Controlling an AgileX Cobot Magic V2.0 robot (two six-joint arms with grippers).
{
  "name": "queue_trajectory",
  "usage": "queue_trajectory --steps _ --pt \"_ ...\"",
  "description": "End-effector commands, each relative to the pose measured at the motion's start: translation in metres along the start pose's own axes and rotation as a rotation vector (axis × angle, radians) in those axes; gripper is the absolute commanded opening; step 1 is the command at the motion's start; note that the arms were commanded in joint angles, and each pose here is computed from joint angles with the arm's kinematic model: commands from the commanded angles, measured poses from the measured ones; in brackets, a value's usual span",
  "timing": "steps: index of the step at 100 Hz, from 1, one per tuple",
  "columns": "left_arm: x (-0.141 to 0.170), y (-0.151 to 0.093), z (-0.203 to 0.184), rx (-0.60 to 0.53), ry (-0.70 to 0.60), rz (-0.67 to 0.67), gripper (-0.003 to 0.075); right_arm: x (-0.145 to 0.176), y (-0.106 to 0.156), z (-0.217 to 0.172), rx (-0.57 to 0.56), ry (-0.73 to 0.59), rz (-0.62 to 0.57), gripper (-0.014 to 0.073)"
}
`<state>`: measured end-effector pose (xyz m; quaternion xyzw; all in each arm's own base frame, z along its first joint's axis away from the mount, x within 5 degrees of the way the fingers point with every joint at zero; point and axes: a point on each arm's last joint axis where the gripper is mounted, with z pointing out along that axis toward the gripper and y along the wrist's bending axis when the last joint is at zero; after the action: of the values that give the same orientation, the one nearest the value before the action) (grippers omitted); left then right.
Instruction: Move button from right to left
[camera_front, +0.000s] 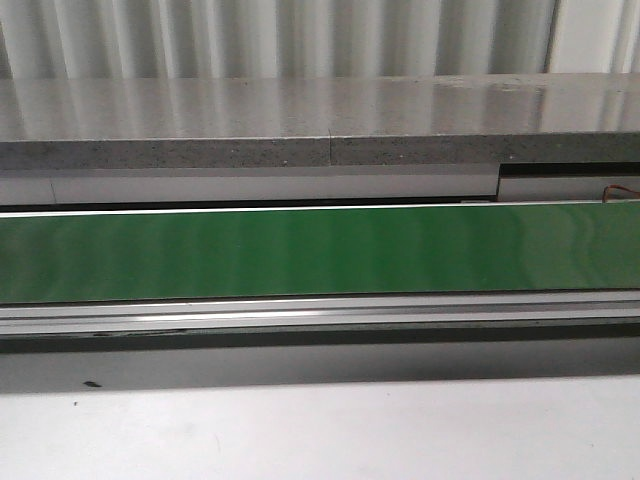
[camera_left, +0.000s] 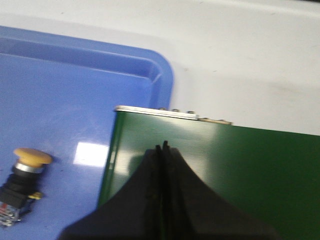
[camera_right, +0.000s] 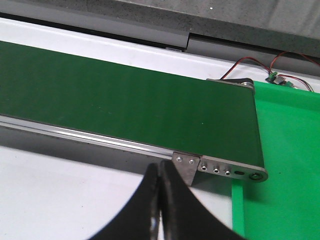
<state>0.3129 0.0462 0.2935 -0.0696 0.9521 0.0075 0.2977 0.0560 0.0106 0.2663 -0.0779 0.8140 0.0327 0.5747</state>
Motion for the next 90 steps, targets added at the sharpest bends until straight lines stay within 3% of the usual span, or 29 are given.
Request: queue_trajectory --steps 1,19,40,90 --pt "0.002 -0.016 -0.031 0.055 -0.178 -0.023 -0.0021 -0.013 -0.002 -0.003 0.018 -0.088 -0.014 -0.0068" --pt "0.037 -0.04 -0.054 0.124 -0.254 0.042 -0.0021 -0.013 -0.002 -0.003 0.018 -0.088 -0.014 -0.0068" --pt "0.081 -0.051 -0.074 0.183 -0.337 0.096 -0.002 -0.013 -0.002 -0.003 0.018 -0.088 -0.014 -0.0068" --pt "0.171 -0.037 -0.115 0.27 -0.663 0.114 -0.002 -0.013 -0.002 -0.003 0.018 -0.088 -0.014 -0.0068"
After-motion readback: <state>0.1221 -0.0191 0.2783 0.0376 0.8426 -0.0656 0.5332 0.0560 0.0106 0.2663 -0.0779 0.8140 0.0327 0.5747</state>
